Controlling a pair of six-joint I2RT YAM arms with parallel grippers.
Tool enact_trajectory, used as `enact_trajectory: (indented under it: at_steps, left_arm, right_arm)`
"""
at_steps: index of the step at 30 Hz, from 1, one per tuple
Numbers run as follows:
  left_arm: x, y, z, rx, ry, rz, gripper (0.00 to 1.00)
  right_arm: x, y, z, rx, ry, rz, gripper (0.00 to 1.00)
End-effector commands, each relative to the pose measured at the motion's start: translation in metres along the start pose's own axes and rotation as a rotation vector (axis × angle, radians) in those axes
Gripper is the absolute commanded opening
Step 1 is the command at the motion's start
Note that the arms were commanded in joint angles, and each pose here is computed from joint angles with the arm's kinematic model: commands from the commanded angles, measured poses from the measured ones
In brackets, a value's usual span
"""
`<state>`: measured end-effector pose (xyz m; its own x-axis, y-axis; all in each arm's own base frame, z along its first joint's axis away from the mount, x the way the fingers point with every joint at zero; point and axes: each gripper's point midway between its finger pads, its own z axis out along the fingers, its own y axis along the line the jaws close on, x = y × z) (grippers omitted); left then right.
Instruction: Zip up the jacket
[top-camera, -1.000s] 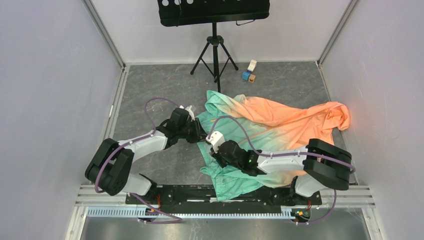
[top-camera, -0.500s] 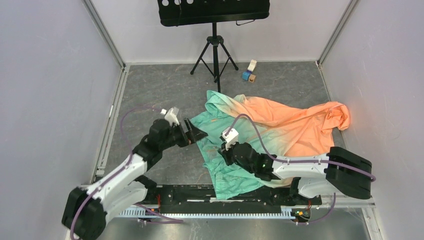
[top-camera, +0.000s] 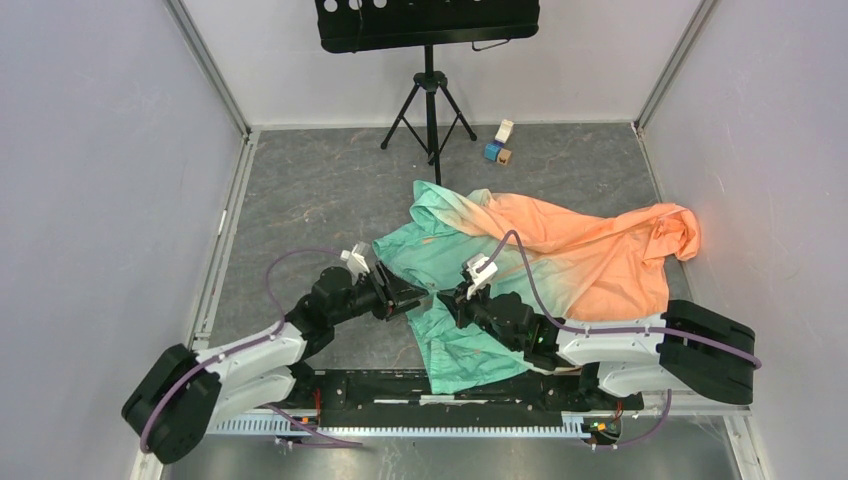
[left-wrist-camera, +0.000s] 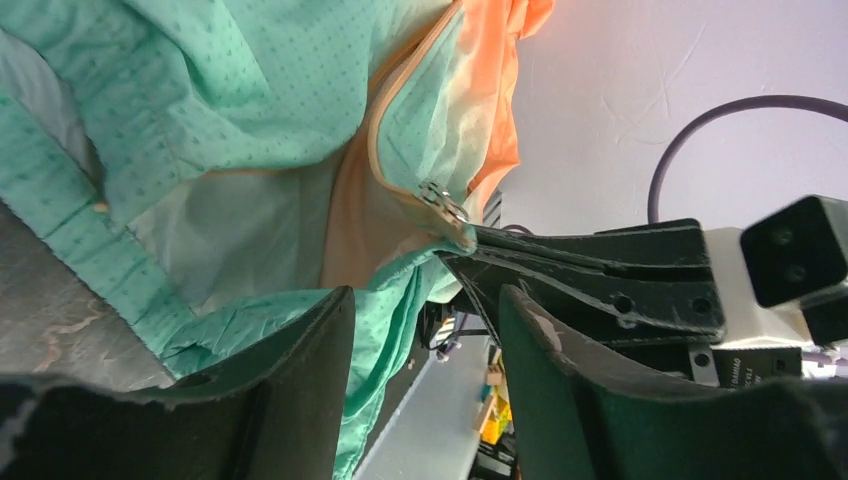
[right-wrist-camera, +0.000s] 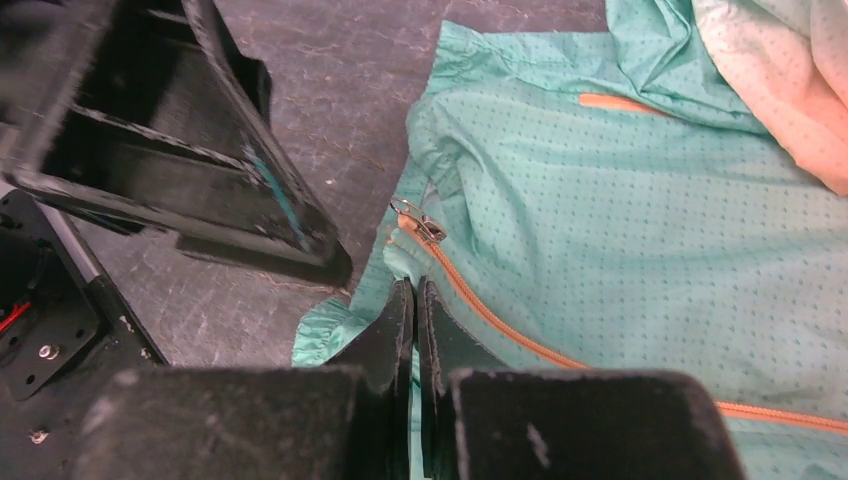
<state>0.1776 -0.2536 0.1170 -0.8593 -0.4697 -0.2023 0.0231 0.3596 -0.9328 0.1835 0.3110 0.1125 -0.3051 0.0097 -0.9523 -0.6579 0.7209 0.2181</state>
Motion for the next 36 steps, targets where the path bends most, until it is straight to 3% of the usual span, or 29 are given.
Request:
enact_trajectory:
  at_steps: [1,6,10,16,19,24,31,36]
  left_arm:
    - [-0.003,-0.033,0.012,0.1,-0.012,-0.102,0.59]
    - [-0.003,-0.031,0.021,0.093,-0.024,-0.113,0.5]
    - [-0.005,-0.033,0.017,0.106,-0.058,-0.105,0.5]
    - [-0.008,-0.033,0.006,0.078,-0.102,-0.064,0.6]
    - [-0.011,-0.035,0.004,0.067,-0.12,-0.067,0.73]
    - [-0.01,-0.038,0.013,0.039,-0.089,-0.09,0.74]
    - [-0.007,-0.04,0.029,0.066,-0.051,-0.129,0.59]
    - [-0.011,-0.036,0.031,0.047,-0.078,-0.118,0.55]
  right_arm:
    - [-0.018,0.012,0.002,-0.057,-0.072,0.0,0.0]
    - [-0.015,0.016,0.001,-0.082,-0.062,-0.008,0.0]
    - [-0.011,0.013,0.001,-0.072,-0.054,-0.016,0.0]
    - [-0.009,0.013,0.002,-0.07,-0.044,-0.024,0.0]
    - [-0.009,0.014,0.002,-0.077,-0.045,-0.029,0.0]
    - [-0.009,0.015,0.003,-0.08,-0.046,-0.035,0.0]
    - [-0.007,0.017,0.003,-0.094,-0.039,-0.039,0.0]
    - [-0.006,0.019,0.003,-0.107,-0.038,-0.045,0.0]
